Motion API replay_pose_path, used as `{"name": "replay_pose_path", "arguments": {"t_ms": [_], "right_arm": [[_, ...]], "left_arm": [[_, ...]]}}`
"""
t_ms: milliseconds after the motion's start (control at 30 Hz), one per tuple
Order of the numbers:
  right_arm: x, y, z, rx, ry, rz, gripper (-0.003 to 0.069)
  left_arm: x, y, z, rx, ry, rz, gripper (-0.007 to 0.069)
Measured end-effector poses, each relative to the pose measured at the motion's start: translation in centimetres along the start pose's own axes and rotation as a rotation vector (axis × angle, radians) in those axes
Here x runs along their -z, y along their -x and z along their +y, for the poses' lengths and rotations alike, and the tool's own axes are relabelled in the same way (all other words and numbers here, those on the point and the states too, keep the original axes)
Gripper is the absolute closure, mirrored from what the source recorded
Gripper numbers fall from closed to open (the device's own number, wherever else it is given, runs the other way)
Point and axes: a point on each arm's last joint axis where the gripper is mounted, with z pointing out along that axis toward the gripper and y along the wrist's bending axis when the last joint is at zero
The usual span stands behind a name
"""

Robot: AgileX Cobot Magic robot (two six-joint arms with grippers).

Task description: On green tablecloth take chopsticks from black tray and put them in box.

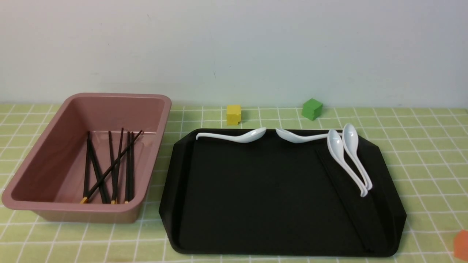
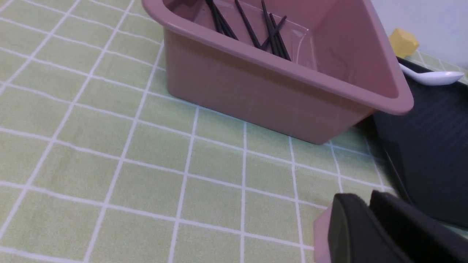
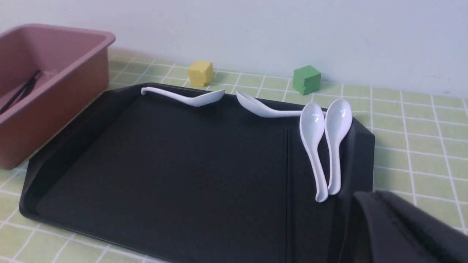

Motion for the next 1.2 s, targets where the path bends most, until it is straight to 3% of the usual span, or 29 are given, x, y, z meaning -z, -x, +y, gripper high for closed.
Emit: {"name": "replay_pose_path", "arguments": {"t_ms": [667, 1000, 1200], "right_arm": [[0.0, -0.9, -0.1, -0.033, -0.009, -0.001, 0.0626], [1.0, -7.2, -2.0, -0.109, -0.193, -0.075, 0.0618], [1.1, -9.7, -2.3, -0.133, -0.229, -0.097, 0.0612]], "left_arm": [[0.0, 0.0, 0.0, 0.0, 0.0, 0.0, 0.0543], [0.0, 0.0, 0.0, 0.0, 0.0, 0.0, 0.0543], [0.0, 0.0, 0.0, 0.0, 0.0, 0.0, 0.0543]]}}
